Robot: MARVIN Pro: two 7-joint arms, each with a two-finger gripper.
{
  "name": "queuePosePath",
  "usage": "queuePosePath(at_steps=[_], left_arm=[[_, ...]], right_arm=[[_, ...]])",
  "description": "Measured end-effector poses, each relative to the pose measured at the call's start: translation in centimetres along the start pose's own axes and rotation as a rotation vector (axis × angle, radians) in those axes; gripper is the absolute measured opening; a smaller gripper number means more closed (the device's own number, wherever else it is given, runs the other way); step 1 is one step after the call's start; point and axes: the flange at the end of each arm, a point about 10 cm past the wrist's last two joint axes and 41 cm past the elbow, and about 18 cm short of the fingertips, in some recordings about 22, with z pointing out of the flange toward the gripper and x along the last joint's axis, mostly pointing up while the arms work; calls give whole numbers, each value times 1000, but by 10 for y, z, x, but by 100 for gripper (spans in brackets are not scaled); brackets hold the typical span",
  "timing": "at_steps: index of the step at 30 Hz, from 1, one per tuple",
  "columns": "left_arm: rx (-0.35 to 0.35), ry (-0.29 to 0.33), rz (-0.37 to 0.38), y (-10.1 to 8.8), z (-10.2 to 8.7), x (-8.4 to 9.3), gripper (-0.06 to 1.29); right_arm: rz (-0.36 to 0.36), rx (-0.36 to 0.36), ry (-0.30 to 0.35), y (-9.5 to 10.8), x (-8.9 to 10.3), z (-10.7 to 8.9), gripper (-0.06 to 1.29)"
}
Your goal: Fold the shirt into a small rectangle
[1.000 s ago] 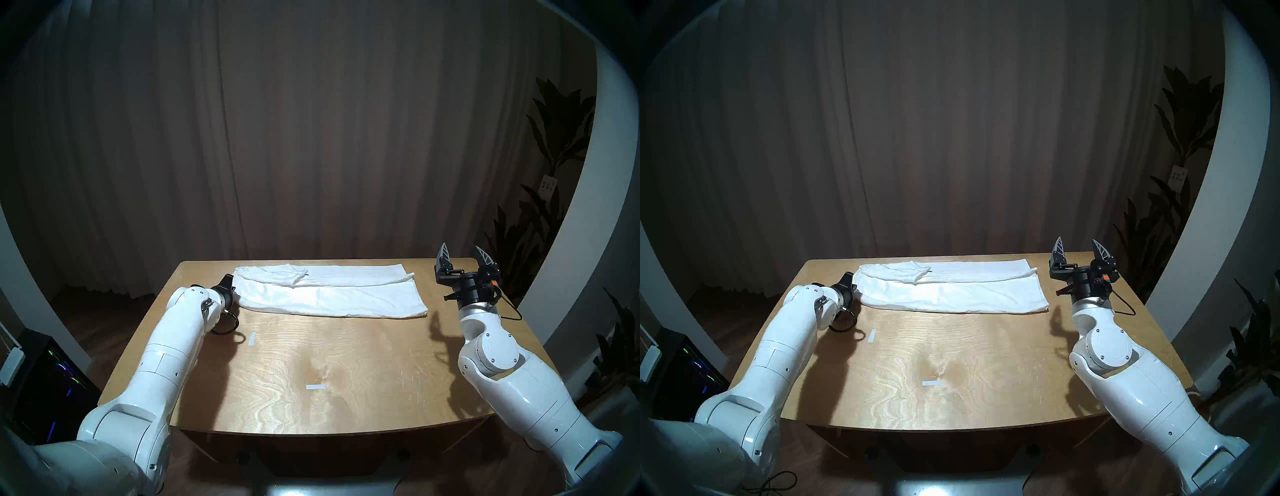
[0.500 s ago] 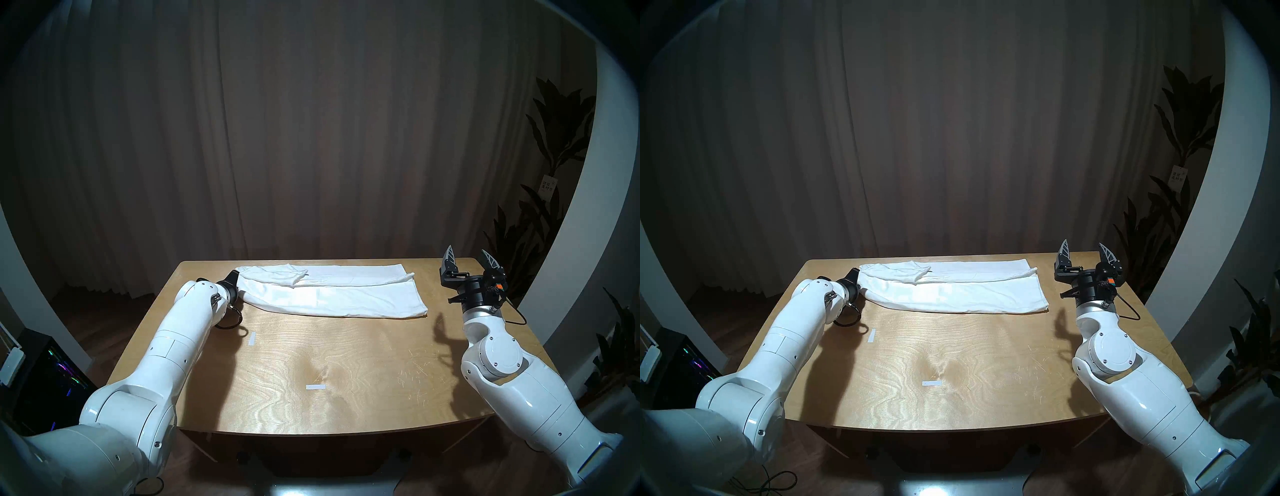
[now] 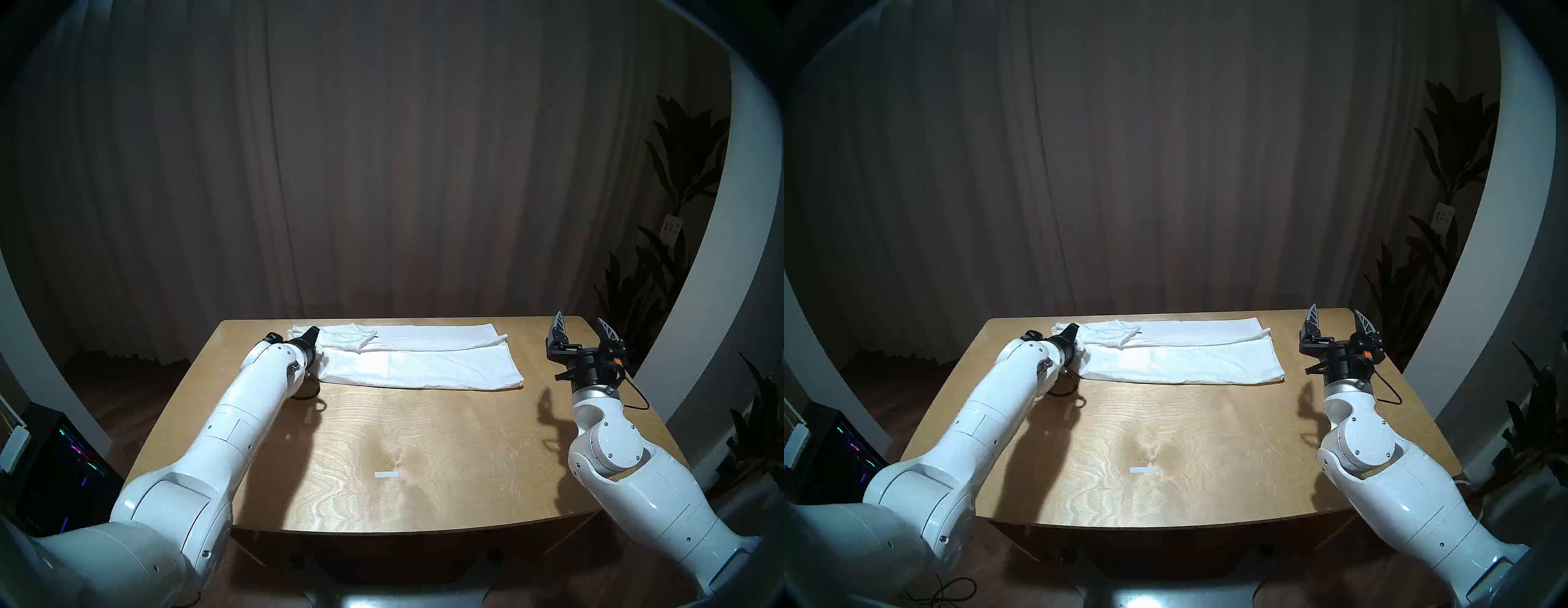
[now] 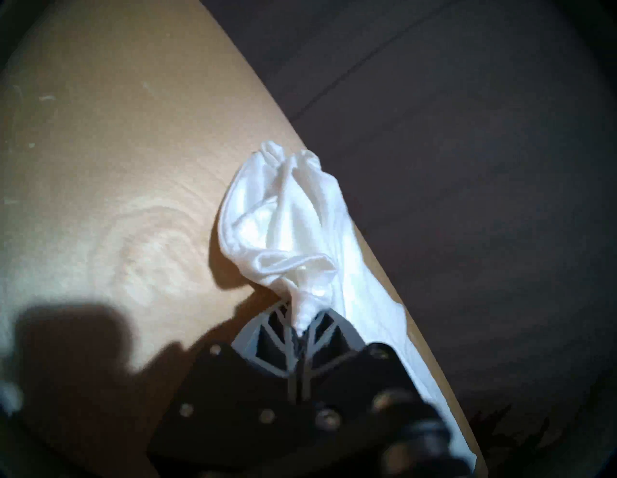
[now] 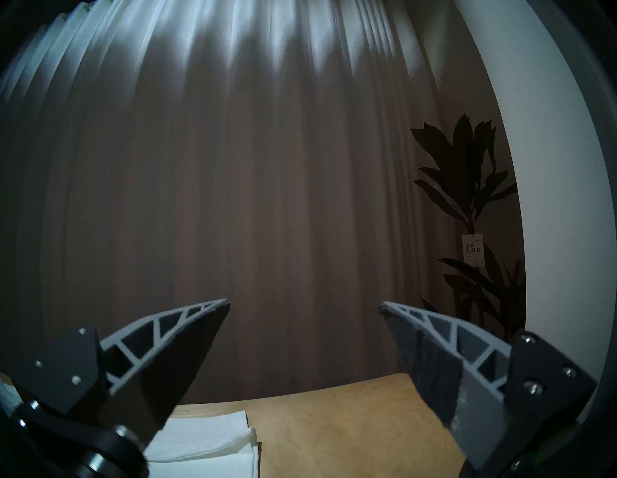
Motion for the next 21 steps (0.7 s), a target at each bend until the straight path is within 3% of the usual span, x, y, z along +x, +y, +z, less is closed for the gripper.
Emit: queuePosePath(at_steps=[9,15,21], left_arm=[[15,132,54,35,-16,2,-3],[-8,154,84,56,-27,-11,-3],[-28,133,128,74,-31,-38,-3]], right_arm=[[14,-4,-22,5,-8,-2,122],[23,0,-21,7,-9,0,122],[32,-7,-14,13,-8,0,122]])
